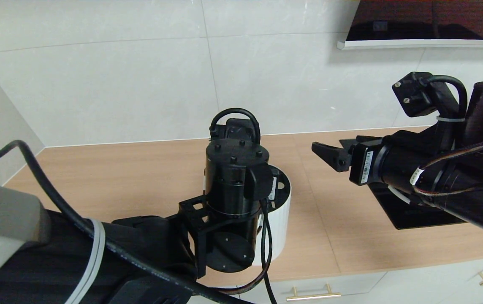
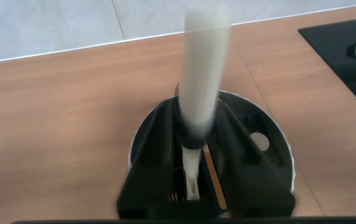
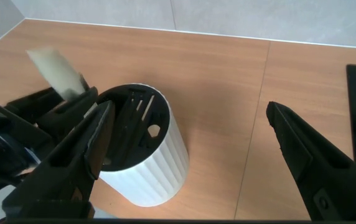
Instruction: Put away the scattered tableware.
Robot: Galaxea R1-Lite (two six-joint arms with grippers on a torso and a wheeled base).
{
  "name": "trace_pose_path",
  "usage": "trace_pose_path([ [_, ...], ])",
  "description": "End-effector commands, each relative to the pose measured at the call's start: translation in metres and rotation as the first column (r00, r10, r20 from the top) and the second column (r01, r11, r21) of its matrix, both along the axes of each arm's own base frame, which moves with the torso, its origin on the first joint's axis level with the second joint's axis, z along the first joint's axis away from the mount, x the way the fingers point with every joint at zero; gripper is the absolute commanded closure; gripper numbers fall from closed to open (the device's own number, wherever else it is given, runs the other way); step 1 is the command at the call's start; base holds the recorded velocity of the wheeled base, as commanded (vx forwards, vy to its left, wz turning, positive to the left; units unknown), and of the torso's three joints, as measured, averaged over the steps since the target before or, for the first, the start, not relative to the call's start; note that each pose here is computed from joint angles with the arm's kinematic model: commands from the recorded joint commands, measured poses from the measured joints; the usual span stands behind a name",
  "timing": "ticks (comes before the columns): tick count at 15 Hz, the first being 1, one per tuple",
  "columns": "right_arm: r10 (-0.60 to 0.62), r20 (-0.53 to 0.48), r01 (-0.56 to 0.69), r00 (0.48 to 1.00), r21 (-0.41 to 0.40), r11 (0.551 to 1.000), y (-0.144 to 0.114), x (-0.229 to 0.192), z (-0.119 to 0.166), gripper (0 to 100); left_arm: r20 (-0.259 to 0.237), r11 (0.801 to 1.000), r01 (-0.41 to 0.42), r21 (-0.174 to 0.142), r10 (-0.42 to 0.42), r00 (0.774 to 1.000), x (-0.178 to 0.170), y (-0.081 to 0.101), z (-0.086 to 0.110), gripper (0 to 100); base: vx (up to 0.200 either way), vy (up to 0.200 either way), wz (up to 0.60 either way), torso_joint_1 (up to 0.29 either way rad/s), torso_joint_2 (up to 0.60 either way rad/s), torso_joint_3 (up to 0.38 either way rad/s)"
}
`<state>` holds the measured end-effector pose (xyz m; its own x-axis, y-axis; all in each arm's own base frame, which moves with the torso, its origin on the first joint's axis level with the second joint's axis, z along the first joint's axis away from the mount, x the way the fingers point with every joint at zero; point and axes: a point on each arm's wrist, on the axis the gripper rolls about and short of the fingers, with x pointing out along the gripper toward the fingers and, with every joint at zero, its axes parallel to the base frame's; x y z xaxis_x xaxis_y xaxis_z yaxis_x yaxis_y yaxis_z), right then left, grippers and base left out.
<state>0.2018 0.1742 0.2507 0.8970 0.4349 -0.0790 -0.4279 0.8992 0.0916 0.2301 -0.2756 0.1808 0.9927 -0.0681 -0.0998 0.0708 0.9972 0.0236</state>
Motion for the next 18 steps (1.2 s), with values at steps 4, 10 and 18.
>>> trace_pose_path([
  [4,0.002,0.0,-0.002,1.0,0.0,1.0,0.001,0.0,0.0,0,0.009,1.0,-0.001,-0.012,0.001,1.0,-0.002,0.002,0.005,0,0.0,0.0,0.0,0.0,0.0,0.0],
  [10,0.0,0.0,0.0,1.0,0.0,1.0,0.0,0.0,-0.001,0,0.096,0.988,0.034,-0.15,-0.02,0.995,-0.019,0.025,0.054,0,0.0,0.0,0.0,0.0,0.0,0.0],
  [18,-0.202,0.096,0.193,0.975,0.096,0.977,-0.1,-0.068,0.003,0,0.325,0.93,0.191,-0.313,-0.084,0.942,-0.102,0.188,0.112,0,0.0,0.0,0.0,0.0,0.0,0.0],
])
